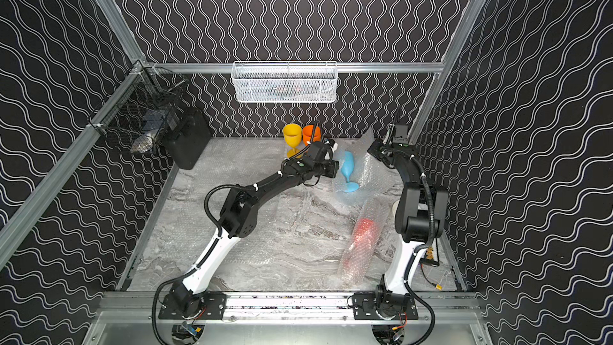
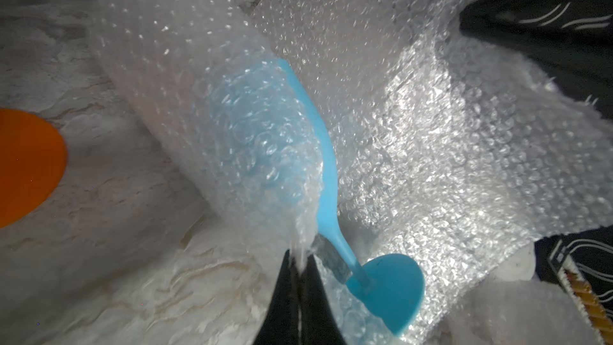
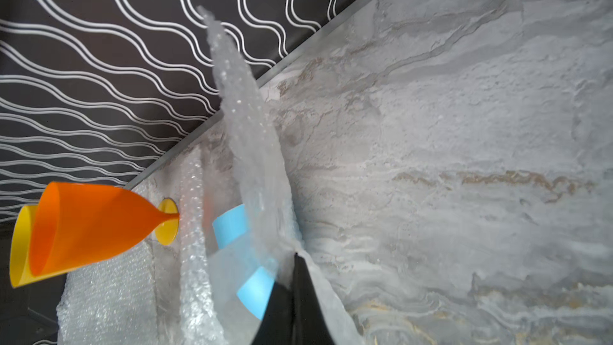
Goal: Unpack wine glasses from bubble wrap
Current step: Place the bubble wrap at the corner of the board.
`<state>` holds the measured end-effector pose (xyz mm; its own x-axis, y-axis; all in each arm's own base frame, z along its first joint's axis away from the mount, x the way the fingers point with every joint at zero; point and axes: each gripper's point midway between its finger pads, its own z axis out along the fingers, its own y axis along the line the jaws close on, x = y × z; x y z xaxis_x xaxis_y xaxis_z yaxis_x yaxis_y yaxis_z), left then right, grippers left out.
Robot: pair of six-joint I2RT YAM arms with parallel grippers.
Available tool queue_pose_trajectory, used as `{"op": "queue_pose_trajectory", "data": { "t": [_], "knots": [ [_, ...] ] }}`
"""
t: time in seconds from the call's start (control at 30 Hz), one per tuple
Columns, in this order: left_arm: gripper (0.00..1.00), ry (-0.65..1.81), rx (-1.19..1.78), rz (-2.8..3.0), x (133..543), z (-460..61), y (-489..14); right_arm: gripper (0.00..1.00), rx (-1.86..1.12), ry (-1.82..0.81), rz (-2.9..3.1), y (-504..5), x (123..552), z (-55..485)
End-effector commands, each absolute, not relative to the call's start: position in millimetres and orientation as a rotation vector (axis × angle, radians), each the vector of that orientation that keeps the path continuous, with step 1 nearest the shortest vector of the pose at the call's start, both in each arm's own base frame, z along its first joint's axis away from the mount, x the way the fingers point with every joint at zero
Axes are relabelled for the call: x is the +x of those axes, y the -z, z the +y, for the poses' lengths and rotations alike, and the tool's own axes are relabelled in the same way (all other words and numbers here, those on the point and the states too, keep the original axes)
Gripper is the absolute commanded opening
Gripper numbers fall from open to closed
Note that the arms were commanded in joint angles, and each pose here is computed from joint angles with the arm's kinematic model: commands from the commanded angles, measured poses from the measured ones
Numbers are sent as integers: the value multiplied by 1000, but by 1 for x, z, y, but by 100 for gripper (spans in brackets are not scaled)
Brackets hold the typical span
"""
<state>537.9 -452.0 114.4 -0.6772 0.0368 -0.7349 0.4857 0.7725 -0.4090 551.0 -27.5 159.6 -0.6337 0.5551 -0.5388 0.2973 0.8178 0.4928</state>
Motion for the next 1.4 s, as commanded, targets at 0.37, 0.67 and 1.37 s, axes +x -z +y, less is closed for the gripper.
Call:
{"op": "queue_pose_trajectory", "data": {
  "t": [0.37, 0.67, 1.37],
  "knots": [
    [0, 921, 251, 2099, 563, -473, -121, 3, 757, -503, 2200, -149, 582, -91],
    [0, 925, 235, 2075, 568, -475, -118, 4, 823, -498, 2176, -139, 588, -126],
    [39, 901, 250, 2101, 562, -466, -107, 17, 904, -485, 2195, -120, 576, -151]
  ]
}}
